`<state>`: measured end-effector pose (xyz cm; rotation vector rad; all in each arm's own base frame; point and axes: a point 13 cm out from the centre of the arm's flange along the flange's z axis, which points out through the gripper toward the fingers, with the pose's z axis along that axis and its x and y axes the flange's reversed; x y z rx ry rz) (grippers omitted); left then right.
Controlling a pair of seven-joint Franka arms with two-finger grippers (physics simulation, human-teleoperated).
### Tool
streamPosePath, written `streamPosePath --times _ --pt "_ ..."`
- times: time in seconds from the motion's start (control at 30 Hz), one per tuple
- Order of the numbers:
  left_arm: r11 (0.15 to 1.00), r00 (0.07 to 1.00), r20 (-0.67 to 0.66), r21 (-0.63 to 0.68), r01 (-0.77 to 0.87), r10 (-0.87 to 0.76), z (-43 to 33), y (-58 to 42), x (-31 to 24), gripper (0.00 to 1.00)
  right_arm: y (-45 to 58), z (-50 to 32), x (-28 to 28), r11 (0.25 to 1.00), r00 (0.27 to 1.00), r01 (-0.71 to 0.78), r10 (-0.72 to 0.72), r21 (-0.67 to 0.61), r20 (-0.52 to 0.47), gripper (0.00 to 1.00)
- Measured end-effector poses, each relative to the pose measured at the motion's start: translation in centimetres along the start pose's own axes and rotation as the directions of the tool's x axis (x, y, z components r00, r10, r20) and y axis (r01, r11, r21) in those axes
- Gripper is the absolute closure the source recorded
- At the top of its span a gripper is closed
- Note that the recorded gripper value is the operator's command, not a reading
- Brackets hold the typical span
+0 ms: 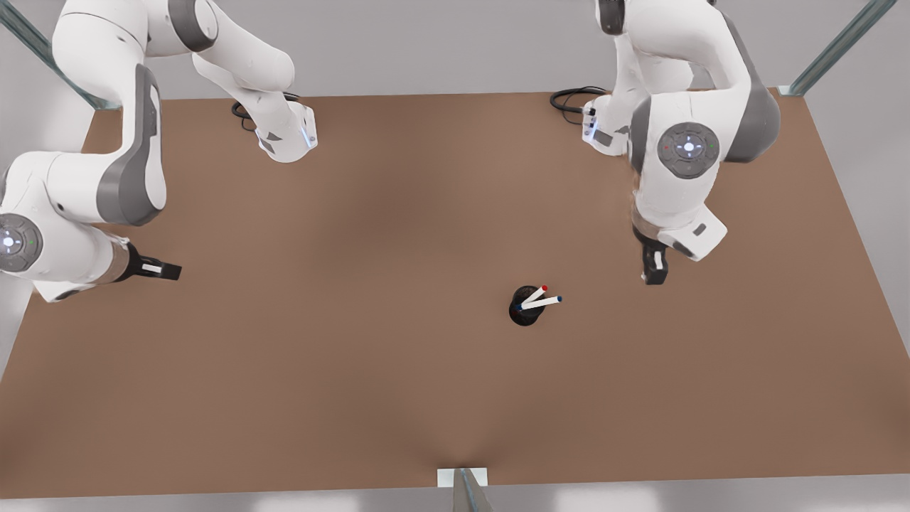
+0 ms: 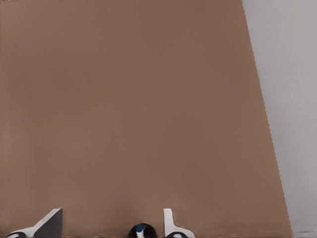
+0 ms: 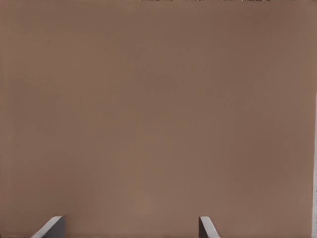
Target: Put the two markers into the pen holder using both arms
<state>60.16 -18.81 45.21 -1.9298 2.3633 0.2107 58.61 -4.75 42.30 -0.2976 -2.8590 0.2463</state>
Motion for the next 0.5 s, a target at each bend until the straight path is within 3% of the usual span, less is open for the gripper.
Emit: streamPosePath --times 0.07,0.2,0.5 --pt "0.959 0.950 -0.165 -0.053 -0.278 0.266 1.4 1.7 1.3 0.00 3.3 -0.6 0.6 0.999 0.999 0.049 -0.049 0.003 0.012 0.00" --pt "0.846 0.835 -0.199 -0.049 -0.531 0.513 2.3 4.4 -0.3 0.00 4.8 -3.9 0.9 0.998 0.995 0.064 -0.063 -0.016 0.072 0.00" --pt "0.552 0.535 -0.259 -0.008 -0.834 0.804 2.8 5.9 0.8 0.00 4.2 -6.2 5.2 0.998 0.995 0.058 -0.058 -0.006 0.081 0.00"
